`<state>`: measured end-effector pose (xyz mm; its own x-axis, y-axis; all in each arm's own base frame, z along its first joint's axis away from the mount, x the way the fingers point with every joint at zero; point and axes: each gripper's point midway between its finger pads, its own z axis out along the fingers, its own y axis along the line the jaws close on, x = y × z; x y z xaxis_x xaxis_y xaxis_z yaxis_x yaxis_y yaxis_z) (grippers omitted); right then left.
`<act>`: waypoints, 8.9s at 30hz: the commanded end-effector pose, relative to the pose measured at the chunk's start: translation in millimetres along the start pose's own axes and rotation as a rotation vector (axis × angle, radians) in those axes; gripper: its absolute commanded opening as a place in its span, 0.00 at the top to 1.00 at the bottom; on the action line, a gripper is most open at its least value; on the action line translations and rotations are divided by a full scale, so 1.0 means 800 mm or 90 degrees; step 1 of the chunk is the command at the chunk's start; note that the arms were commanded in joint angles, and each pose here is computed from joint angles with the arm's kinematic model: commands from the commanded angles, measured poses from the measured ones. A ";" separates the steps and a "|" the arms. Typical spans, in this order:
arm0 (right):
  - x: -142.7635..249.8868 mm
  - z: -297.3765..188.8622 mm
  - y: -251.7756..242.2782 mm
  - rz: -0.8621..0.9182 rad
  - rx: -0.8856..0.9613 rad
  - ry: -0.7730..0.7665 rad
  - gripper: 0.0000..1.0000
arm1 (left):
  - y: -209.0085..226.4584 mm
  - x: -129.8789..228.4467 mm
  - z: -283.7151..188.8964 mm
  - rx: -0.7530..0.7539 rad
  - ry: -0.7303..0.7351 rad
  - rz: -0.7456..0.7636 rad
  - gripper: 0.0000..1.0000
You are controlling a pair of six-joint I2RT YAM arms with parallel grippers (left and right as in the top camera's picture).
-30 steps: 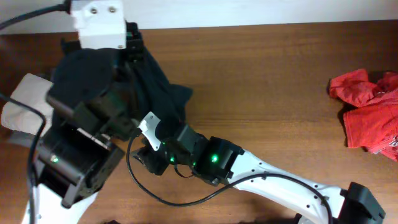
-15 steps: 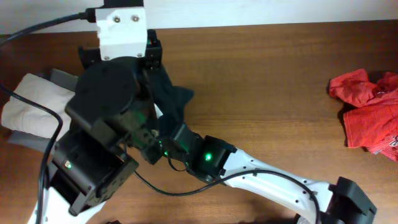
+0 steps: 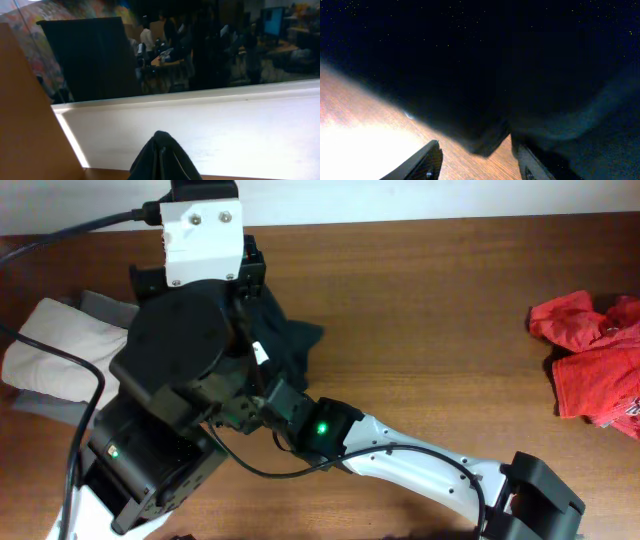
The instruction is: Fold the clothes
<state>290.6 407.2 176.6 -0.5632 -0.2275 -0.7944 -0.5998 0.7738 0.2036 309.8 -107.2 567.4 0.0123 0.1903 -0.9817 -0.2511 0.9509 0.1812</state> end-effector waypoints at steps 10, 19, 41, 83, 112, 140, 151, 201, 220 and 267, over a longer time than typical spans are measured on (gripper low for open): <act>-0.016 -0.001 -0.012 0.095 0.027 -0.036 0.51 | 0.021 -0.012 -0.006 -0.031 -0.004 0.003 1.00; -0.031 -0.002 -0.007 0.168 0.012 -0.069 0.57 | 0.021 -0.012 -0.006 -0.031 -0.004 0.003 1.00; -0.043 -0.225 -0.126 0.034 0.293 -0.074 0.96 | 0.080 -0.011 0.013 -0.155 0.010 0.037 1.00; -0.065 -0.450 -0.323 0.195 0.571 -0.227 0.96 | 0.029 0.151 -0.013 0.109 0.271 0.166 0.97; -0.096 -0.469 -0.256 0.128 0.395 -0.170 0.96 | 0.054 0.087 -0.082 0.275 0.207 0.102 1.00; -0.147 -0.347 -0.419 0.030 0.573 -0.039 0.96 | -0.058 0.135 0.149 0.281 0.237 0.258 1.00; -0.048 -0.324 -0.388 0.049 0.466 0.183 0.86 | -0.059 0.273 0.061 0.387 0.568 0.322 0.77; 0.127 -0.041 -0.429 0.329 0.168 0.405 0.51 | -0.245 0.651 0.110 0.545 0.918 0.224 0.77; 0.193 -0.021 -0.407 0.240 0.085 0.467 0.77 | -0.248 0.657 0.114 0.542 0.913 0.224 0.77; 0.329 -0.181 -0.329 0.565 0.335 0.639 0.96 | -0.208 0.666 0.145 0.496 0.919 0.179 0.76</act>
<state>242.2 57.2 -3.2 -0.9502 0.2570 0.1761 0.2650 0.9640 0.0234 471.5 -133.6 29.4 -0.9046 0.4167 -0.0894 0.4237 0.9020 -0.0828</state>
